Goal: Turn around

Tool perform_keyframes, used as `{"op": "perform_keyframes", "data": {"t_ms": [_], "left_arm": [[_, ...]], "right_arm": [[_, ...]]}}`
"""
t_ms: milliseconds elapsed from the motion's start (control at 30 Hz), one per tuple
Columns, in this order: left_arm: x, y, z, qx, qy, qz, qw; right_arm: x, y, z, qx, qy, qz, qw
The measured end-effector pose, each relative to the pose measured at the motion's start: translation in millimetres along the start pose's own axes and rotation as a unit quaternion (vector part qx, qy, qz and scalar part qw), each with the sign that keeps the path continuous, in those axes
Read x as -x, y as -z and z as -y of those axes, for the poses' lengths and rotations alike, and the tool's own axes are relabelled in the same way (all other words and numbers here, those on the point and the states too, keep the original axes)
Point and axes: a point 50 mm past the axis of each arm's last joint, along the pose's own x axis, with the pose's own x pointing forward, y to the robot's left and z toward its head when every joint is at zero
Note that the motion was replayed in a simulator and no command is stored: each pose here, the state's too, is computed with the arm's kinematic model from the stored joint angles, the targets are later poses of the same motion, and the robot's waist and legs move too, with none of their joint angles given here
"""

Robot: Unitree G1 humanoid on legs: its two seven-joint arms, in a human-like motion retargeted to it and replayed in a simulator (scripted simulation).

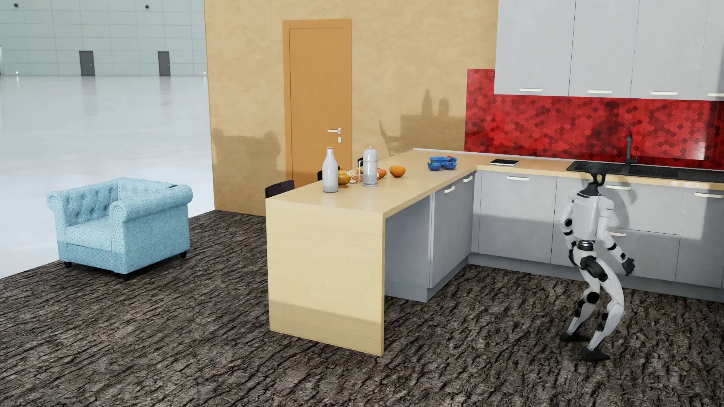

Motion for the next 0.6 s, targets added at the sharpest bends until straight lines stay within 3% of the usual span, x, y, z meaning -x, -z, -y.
{"op": "perform_keyframes", "data": {"t_ms": [100, 200, 267, 433, 600], "left_arm": [[0.0, -9.5, 4.0, 0.005, -0.035, 0.016, 0.999], [-6.3, -22.8, 6.7, -0.004, -0.029, 0.007, 1.000], [-6.7, -29.6, 7.2, -0.012, -0.010, 0.017, 1.000], [-1.6, -13.5, 14.1, 0.003, 0.013, 0.022, 1.000], [0.7, -3.9, 11.3, 0.026, -0.011, 0.014, 1.000]], "right_arm": [[13.3, 30.7, 32.8, 0.036, 0.022, -0.046, 0.998], [5.3, 7.3, 10.2, 0.020, 0.024, -0.010, 0.999], [9.5, 16.9, 18.6, 0.012, 0.044, -0.016, 0.999], [-1.3, -8.7, 2.0, -0.007, -0.015, 0.021, 1.000], [4.2, 6.7, -2.8, 0.008, -0.047, -0.012, 0.999]]}}
